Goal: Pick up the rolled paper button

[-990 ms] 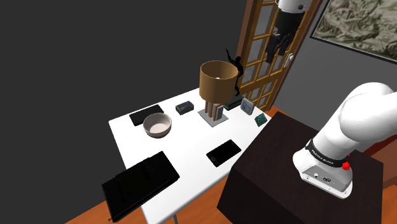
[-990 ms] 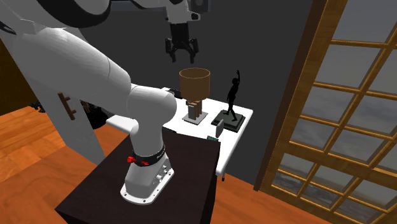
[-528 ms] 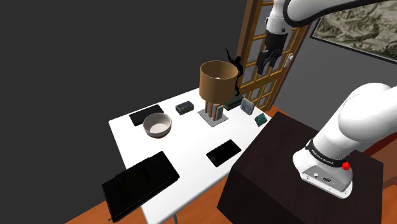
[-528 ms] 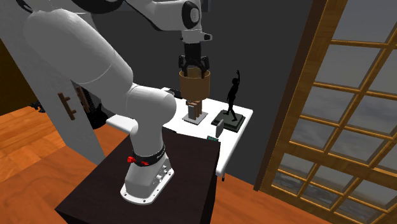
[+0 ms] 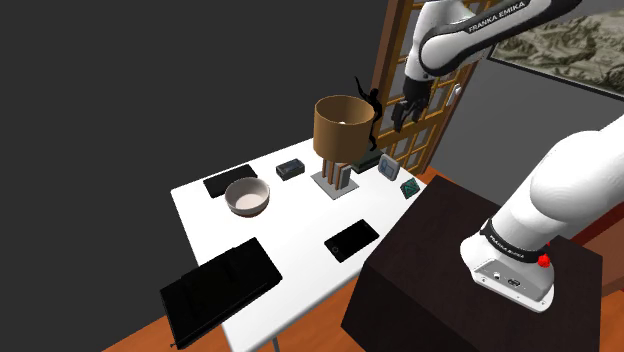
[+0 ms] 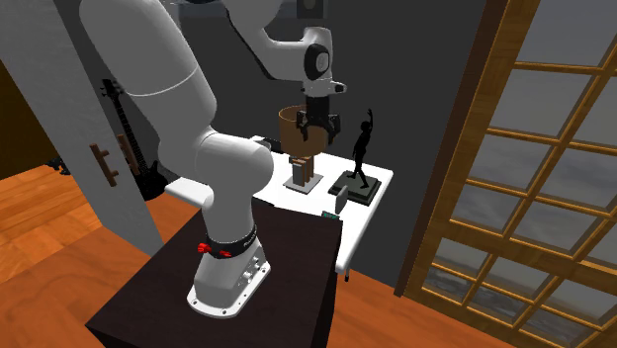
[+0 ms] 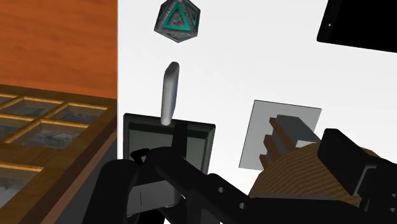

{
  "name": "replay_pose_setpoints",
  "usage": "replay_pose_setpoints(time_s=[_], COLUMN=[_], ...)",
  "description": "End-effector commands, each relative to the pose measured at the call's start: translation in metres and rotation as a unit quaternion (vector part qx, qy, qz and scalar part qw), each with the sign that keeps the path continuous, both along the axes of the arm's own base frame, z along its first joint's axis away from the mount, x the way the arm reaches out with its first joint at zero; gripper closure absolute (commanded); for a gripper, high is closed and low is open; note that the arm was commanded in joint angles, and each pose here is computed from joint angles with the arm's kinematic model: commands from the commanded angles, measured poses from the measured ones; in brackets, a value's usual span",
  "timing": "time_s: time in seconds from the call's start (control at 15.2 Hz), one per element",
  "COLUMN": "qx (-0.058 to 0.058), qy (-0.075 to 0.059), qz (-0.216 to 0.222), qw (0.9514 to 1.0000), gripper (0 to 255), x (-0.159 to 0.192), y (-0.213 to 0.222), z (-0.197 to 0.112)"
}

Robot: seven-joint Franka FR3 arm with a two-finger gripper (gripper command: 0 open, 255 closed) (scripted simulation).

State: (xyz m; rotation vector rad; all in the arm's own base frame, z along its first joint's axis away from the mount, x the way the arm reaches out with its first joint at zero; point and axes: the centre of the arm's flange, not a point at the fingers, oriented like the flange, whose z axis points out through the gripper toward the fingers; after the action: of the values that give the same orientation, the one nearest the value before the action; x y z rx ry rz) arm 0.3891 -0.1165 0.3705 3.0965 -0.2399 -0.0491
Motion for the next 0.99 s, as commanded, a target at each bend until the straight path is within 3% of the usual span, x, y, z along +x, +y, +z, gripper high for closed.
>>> replay_pose_setpoints(time_s=[0.0, 0.92], qx=[0.001, 0.013], qy=[0.001, 0.012], qz=[-0.004, -0.034], qw=[1.0, 0.9993], gripper=[0, 0], x=[0.01, 0.064], y=[-0.013, -0.099], z=[-0.023, -0.181])
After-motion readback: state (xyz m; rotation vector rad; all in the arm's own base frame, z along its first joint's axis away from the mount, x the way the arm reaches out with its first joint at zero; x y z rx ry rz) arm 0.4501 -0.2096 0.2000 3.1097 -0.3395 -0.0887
